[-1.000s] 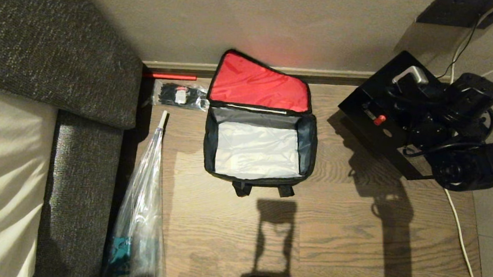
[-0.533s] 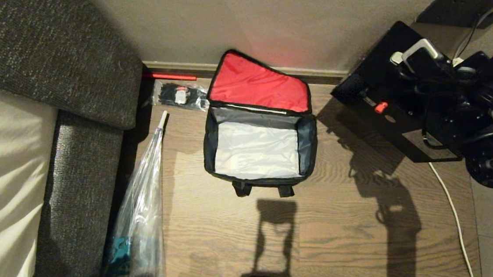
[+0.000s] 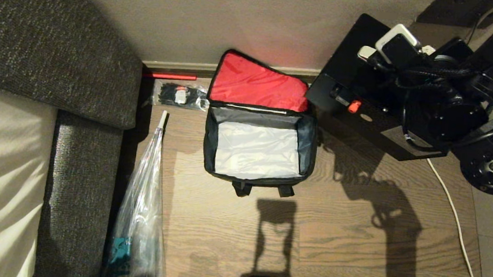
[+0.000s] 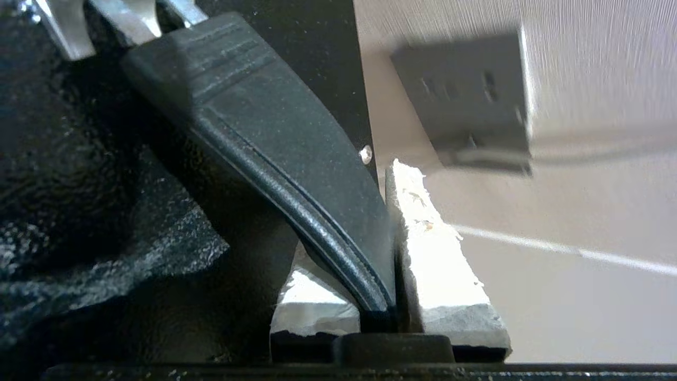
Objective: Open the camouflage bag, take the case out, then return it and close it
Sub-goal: Place the black box back
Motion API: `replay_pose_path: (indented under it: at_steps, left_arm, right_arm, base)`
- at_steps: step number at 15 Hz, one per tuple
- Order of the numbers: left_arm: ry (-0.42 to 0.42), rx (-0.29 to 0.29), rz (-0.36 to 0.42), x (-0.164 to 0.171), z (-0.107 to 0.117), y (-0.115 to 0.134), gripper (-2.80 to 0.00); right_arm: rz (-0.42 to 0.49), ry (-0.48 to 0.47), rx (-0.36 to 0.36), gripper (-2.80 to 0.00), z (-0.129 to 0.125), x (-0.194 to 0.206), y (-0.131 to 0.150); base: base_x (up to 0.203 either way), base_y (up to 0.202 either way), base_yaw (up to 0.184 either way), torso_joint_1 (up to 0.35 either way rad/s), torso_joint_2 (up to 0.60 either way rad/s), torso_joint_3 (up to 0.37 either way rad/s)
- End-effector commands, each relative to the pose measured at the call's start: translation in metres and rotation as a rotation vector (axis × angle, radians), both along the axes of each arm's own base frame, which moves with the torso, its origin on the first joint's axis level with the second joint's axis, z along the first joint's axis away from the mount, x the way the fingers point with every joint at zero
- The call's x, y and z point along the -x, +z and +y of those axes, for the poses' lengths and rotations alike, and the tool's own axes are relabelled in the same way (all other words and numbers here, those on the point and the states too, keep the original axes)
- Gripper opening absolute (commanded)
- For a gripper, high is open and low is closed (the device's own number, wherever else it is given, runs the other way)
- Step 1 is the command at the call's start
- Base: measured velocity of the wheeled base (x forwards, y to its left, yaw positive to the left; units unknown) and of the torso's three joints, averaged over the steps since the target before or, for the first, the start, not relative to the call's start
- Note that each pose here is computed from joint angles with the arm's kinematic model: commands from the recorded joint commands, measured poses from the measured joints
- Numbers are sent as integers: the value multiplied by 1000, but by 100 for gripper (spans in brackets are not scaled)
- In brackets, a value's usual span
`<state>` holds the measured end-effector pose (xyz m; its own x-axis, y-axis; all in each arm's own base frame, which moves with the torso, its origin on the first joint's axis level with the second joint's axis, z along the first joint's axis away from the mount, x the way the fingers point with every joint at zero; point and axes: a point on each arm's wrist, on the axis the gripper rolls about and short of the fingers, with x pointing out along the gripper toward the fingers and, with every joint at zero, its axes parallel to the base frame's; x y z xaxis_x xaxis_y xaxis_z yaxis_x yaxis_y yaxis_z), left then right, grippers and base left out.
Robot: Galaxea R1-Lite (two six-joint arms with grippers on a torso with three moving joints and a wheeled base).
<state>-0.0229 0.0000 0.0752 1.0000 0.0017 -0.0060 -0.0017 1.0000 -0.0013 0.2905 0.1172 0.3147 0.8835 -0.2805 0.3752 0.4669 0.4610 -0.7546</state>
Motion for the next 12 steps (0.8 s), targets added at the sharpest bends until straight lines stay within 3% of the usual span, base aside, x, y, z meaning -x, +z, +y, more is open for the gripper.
replay_pose_path:
  at_steps: [1, 7, 10, 12]
  left_arm:
    - [0, 0, -3, 0, 0, 0, -280]
    - [0, 0, -3, 0, 0, 0, -280]
    - [0, 0, -3, 0, 0, 0, -280]
    - [0, 0, -3, 0, 0, 0, -280]
  right_arm:
    - [-5, 61, 1, -280, 17, 11, 1]
    - [-11, 252, 29, -280, 65, 21, -1]
    - [1, 383, 97, -280, 74, 20, -6]
    - [22, 422, 87, -280, 80, 19, -11]
  base:
    - [0, 0, 0, 0, 0, 0]
    - [0, 0, 0, 0, 0, 0]
    - [0, 0, 0, 0, 0, 0]
    - [0, 0, 0, 0, 0, 0]
